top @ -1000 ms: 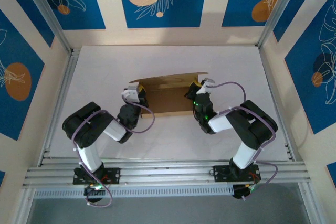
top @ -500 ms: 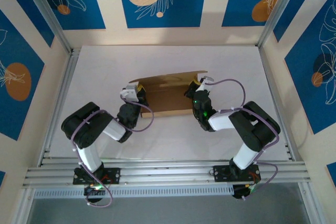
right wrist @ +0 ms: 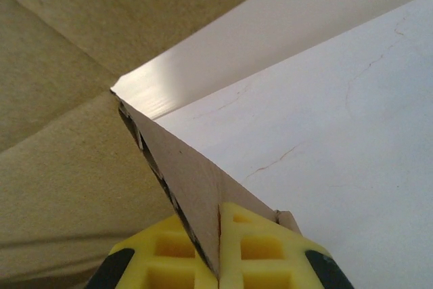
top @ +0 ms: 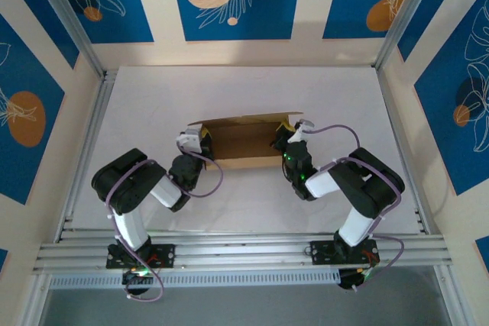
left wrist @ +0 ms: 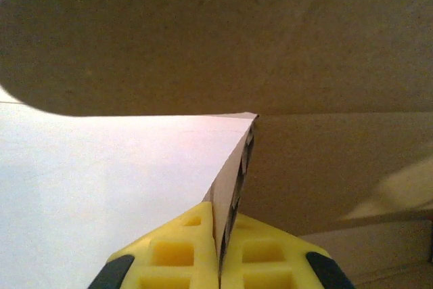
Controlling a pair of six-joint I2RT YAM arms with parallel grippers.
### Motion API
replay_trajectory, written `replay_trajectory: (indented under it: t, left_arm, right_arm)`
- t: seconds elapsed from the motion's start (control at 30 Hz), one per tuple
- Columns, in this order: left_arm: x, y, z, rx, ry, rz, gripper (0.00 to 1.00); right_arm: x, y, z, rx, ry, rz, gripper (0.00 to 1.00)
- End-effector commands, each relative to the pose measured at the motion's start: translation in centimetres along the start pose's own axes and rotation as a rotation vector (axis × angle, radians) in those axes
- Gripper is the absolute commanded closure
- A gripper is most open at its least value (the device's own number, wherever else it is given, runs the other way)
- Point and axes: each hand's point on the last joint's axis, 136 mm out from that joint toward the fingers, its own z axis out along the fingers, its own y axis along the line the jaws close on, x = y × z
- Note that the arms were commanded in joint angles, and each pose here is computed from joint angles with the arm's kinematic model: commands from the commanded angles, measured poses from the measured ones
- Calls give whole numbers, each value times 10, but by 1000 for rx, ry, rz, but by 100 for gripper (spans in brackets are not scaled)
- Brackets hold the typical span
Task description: Fold the paper box
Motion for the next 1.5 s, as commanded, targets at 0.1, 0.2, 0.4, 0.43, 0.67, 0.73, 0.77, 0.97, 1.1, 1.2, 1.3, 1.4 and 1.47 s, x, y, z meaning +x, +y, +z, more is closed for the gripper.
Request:
replay_trajectory:
  t: [0.1,0.2,0.4,0.43,0.67,0.73,0.77,0.97,1.1,1.2,1.3,1.4,1.47]
  left_arm:
    - [95,-28,-27,200,311,173,99]
    - [96,-27,-28,198,308,220,100]
    - [96,-26,-30,197,305,266,100]
    - [97,-27,-30,199,305,275,100]
    - [104,-23,-30,183,320,310,100]
    - [104,-23,-29,178,318,315,100]
    - [104,-23,-29,178,317,315,100]
    - [103,-24,-27,176,313,309,100]
    - [105,-25,-26,178,316,310,100]
    - [107,-26,-26,183,320,310,100]
    - [110,-27,-26,188,325,314,100]
    - [111,-28,-25,192,326,316,100]
    - [111,-29,-24,195,325,317,100]
  right_arm:
    - [91,-9,-35,-63,360,-139,90]
    - [84,-2,-35,-104,346,-145,77]
    - [66,11,-40,-154,325,-148,42]
    - [62,11,-42,-155,317,-145,38]
    - [39,10,-67,-189,279,-126,17]
    - [31,5,-75,-179,271,-116,15]
    - [28,5,-79,-179,275,-111,14]
    - [5,8,-114,-241,297,-94,17]
    - [-16,18,-143,-349,288,-48,28]
    - [-37,29,-163,-416,288,-3,46]
    - [-59,43,-173,-434,328,-80,62]
    - [-81,65,-170,-445,376,-138,77]
    - [-97,78,-159,-413,381,-112,87]
